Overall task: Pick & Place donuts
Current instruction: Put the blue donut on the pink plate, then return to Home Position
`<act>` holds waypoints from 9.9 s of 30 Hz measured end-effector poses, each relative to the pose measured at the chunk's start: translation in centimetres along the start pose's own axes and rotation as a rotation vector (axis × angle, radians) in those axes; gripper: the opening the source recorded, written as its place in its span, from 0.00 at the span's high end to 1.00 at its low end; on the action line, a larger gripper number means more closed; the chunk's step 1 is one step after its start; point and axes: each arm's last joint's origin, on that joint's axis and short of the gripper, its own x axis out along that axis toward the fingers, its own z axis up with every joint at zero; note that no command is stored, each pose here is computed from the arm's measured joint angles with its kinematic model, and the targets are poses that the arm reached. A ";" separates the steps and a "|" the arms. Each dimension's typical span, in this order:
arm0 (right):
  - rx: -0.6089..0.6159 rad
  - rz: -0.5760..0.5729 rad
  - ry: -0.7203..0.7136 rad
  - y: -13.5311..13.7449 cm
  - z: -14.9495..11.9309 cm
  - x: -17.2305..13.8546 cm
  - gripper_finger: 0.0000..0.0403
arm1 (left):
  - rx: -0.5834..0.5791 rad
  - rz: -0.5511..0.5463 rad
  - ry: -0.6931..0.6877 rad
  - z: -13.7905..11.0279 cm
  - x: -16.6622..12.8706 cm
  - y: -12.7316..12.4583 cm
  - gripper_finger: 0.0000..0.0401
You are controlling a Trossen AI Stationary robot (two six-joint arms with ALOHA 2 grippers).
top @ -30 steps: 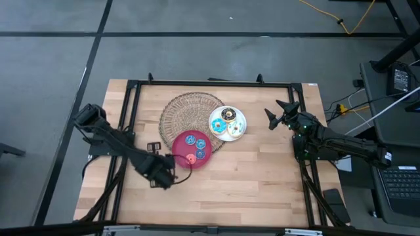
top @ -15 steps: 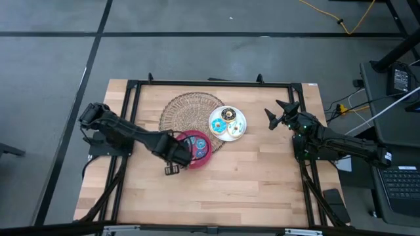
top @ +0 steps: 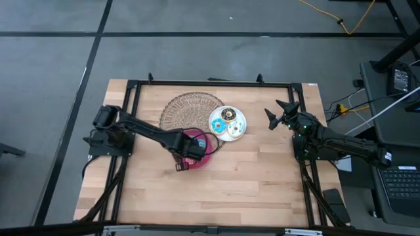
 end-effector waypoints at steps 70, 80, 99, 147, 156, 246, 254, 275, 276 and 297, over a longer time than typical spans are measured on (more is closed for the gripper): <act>0.000 0.000 0.000 0.0 0.0 0.0 0.07 | 0.052 0.019 0.050 0.0 4.7 -0.1 0.97; 0.000 0.000 0.000 0.0 0.0 0.0 0.07 | 0.064 -0.005 0.062 -0.1 4.7 -0.2 0.97; 0.000 0.000 0.000 0.0 0.0 0.0 0.07 | 0.094 -0.041 0.085 -0.3 4.6 -0.4 0.97; 0.000 0.000 0.000 0.0 0.0 0.0 0.07 | 0.053 -0.104 0.179 -0.4 3.6 -0.4 0.67; 0.000 0.000 0.000 0.0 0.0 0.0 0.07 | 0.041 -0.137 0.208 -0.6 3.5 -0.5 0.51; 0.000 0.000 0.000 0.0 0.0 0.0 0.07 | -0.471 0.011 -1.356 -34.7 -18.2 22.4 0.49; 0.000 0.000 -0.001 0.0 0.0 0.0 0.07 | -0.492 -0.031 -1.362 -35.7 -12.1 21.4 0.49; -0.001 0.027 0.006 0.1 0.0 0.0 0.07 | -0.458 -0.067 -1.395 -29.4 -9.1 17.9 0.49; -0.001 0.027 0.006 0.1 0.0 0.0 0.07 | -0.453 -0.072 -1.392 -29.2 -8.9 17.7 0.50; -0.001 0.027 0.006 0.1 0.0 0.0 0.07 | -0.353 -0.231 -1.486 -23.5 -4.4 13.7 0.49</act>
